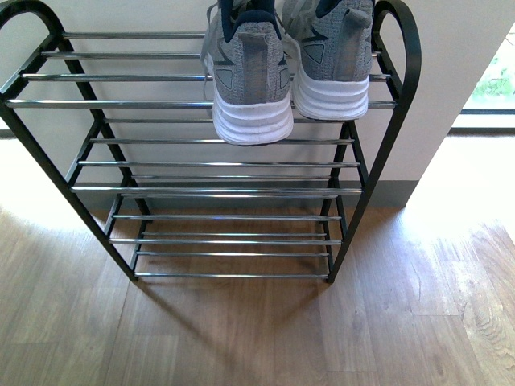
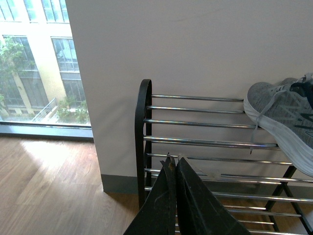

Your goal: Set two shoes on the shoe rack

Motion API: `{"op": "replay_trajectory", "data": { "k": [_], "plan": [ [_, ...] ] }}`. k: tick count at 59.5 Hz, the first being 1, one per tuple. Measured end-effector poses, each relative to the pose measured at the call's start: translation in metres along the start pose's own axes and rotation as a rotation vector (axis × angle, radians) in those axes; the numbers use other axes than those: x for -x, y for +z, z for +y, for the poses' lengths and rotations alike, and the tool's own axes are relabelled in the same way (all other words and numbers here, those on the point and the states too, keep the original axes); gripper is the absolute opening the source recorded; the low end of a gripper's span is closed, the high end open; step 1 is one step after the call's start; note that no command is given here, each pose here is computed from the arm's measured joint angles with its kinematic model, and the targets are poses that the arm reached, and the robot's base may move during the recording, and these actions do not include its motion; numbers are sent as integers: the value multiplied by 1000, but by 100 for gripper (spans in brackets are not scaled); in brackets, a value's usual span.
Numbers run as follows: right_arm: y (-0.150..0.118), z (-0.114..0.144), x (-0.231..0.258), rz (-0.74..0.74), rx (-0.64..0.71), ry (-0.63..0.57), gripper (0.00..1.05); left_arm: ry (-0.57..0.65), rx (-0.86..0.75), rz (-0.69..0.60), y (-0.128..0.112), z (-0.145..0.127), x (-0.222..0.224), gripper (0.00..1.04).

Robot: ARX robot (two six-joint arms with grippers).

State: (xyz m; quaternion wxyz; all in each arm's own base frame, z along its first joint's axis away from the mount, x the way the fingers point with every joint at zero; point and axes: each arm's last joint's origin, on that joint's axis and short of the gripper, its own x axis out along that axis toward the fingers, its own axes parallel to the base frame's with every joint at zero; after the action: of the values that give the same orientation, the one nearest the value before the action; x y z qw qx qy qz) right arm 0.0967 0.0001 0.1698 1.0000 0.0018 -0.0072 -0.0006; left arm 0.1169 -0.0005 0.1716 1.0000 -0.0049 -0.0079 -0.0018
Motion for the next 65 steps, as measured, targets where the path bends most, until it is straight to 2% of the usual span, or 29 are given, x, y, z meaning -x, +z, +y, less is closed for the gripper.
{"op": "replay_trajectory", "data": {
  "k": [47, 65],
  "plan": [
    [0, 0, 0, 0, 0, 0, 96, 1, 0, 18, -4, 0, 19, 1],
    [0, 0, 0, 0, 0, 3, 96, 3, 0, 18, -4, 0, 19, 52]
  ]
}}
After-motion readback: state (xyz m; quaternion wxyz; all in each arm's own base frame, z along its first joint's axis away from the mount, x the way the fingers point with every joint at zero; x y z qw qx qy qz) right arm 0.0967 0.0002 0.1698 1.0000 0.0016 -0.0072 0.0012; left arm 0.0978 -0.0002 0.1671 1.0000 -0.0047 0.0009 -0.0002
